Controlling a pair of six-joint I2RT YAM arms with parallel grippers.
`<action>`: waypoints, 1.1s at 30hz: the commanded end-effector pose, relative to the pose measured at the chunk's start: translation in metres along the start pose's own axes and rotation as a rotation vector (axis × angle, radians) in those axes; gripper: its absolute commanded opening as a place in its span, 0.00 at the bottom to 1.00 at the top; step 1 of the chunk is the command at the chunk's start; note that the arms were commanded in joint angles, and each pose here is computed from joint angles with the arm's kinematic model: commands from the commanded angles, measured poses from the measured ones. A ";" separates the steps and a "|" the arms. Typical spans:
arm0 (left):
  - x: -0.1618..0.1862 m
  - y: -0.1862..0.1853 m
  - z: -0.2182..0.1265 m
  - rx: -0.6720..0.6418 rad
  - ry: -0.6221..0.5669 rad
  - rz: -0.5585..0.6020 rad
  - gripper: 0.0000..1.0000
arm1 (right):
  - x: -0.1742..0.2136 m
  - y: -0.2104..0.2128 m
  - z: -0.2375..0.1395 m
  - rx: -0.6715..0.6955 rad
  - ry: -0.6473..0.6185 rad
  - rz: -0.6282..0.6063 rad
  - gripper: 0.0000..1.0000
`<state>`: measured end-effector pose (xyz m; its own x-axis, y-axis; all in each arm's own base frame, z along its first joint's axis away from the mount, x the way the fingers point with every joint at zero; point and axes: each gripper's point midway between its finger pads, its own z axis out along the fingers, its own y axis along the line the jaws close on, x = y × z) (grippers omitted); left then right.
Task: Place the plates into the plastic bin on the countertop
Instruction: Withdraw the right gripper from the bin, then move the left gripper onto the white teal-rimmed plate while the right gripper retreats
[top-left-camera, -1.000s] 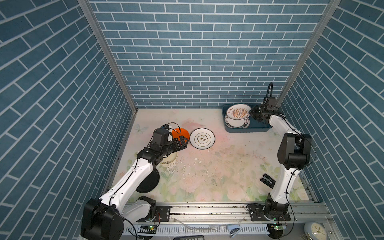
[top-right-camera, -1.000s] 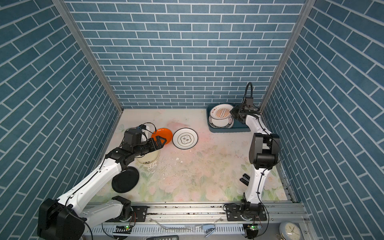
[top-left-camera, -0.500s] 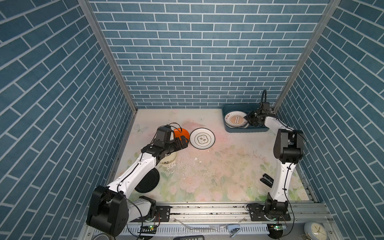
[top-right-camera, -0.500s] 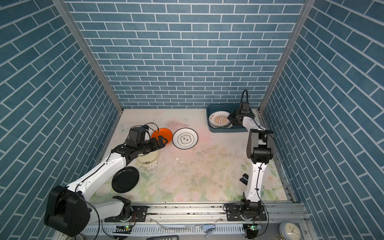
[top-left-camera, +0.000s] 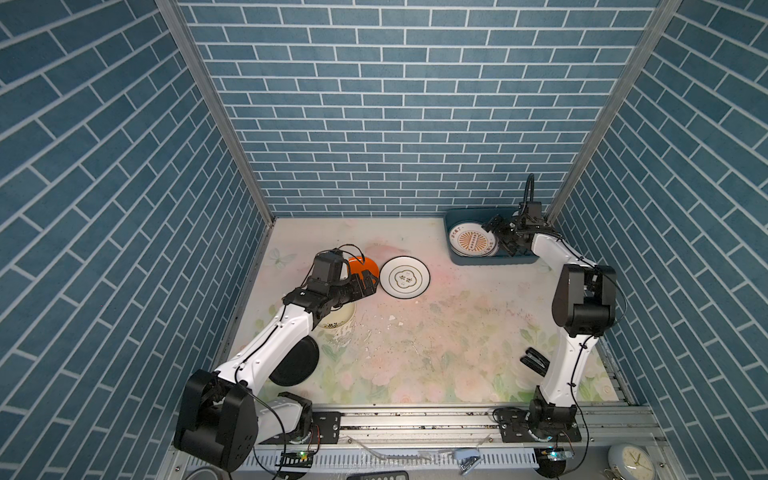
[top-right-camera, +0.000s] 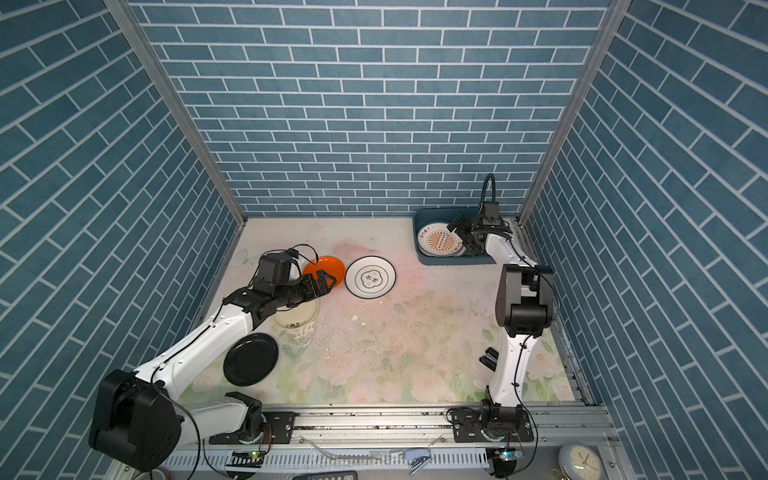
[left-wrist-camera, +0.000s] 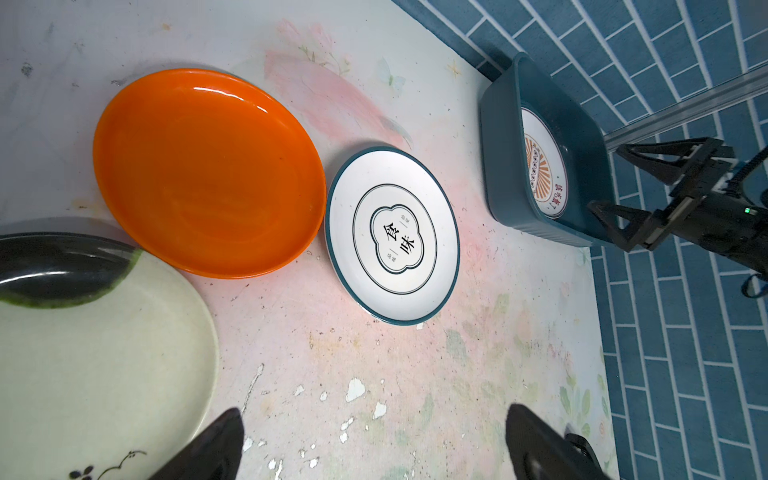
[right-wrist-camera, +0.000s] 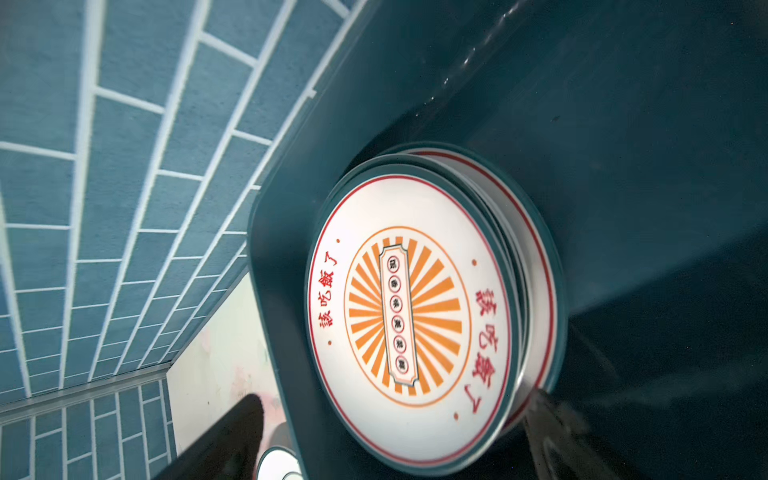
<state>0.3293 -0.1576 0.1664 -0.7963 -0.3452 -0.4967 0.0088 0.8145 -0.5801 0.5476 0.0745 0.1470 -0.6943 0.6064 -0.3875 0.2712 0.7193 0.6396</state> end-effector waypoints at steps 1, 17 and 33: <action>-0.011 -0.008 -0.008 0.026 -0.034 -0.007 1.00 | -0.005 0.030 -0.044 -0.079 -0.055 -0.067 0.99; 0.005 0.008 -0.012 0.017 -0.065 0.005 1.00 | 0.083 0.024 -0.168 -0.240 -0.033 -0.082 0.99; 0.010 0.015 0.006 0.042 -0.081 -0.036 1.00 | 0.183 -0.041 -0.222 -0.233 -0.001 -0.077 0.99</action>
<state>0.3191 -0.1508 0.1418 -0.7633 -0.4047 -0.5036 -0.0116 0.7880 -0.6156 0.2769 0.0765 0.2016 -0.6885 0.5652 -0.4545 0.0686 0.6746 0.7350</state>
